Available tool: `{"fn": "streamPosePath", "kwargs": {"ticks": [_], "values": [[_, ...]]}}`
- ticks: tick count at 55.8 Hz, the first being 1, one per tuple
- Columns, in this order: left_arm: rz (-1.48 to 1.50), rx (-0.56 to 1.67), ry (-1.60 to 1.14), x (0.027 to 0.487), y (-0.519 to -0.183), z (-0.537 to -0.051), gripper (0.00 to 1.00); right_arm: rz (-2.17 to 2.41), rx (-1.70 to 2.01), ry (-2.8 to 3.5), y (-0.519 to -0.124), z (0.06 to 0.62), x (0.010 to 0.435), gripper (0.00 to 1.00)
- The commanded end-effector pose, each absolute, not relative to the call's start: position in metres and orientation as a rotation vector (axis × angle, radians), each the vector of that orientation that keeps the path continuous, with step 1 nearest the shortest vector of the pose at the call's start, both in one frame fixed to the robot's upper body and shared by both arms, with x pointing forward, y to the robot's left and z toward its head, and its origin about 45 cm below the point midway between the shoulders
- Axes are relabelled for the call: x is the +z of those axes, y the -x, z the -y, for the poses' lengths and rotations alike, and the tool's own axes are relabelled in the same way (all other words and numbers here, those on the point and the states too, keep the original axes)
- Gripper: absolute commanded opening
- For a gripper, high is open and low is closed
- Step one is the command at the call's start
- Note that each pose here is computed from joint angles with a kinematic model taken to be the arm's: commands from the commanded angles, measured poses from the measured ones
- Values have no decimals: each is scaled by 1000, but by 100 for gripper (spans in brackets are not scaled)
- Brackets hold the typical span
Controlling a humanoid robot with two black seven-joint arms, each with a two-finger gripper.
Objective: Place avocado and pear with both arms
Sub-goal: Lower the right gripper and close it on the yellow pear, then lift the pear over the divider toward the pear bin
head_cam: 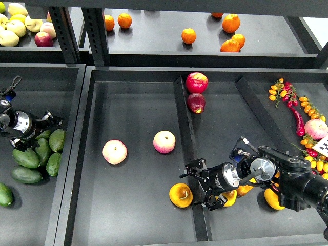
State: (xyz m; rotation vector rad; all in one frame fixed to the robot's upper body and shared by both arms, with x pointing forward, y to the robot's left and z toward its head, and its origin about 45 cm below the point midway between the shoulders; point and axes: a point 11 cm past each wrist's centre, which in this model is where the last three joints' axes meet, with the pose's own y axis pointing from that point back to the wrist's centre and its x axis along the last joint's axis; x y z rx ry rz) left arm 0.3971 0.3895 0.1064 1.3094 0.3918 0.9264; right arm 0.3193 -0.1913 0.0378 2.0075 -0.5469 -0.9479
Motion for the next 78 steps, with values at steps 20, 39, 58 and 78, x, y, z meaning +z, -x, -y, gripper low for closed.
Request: {"fn": "streamPosePath", "kwargs": {"ticks": [20,39,58,78], "values": [[-392,928,-1307,107,-397,-390,99,527,-955,-2013,-315,182,35,95],[-395,929,-1303,107,-397,-390,99,552,-962,-1998,-316,190,32,84],[-404,932,-1297,105,-396,-389,99,580,-970,-1990,-320,191,30,78],[-408,945,-1299,107,-397,-393,99,587,-982,-1988,-319,190,28,71]]}}
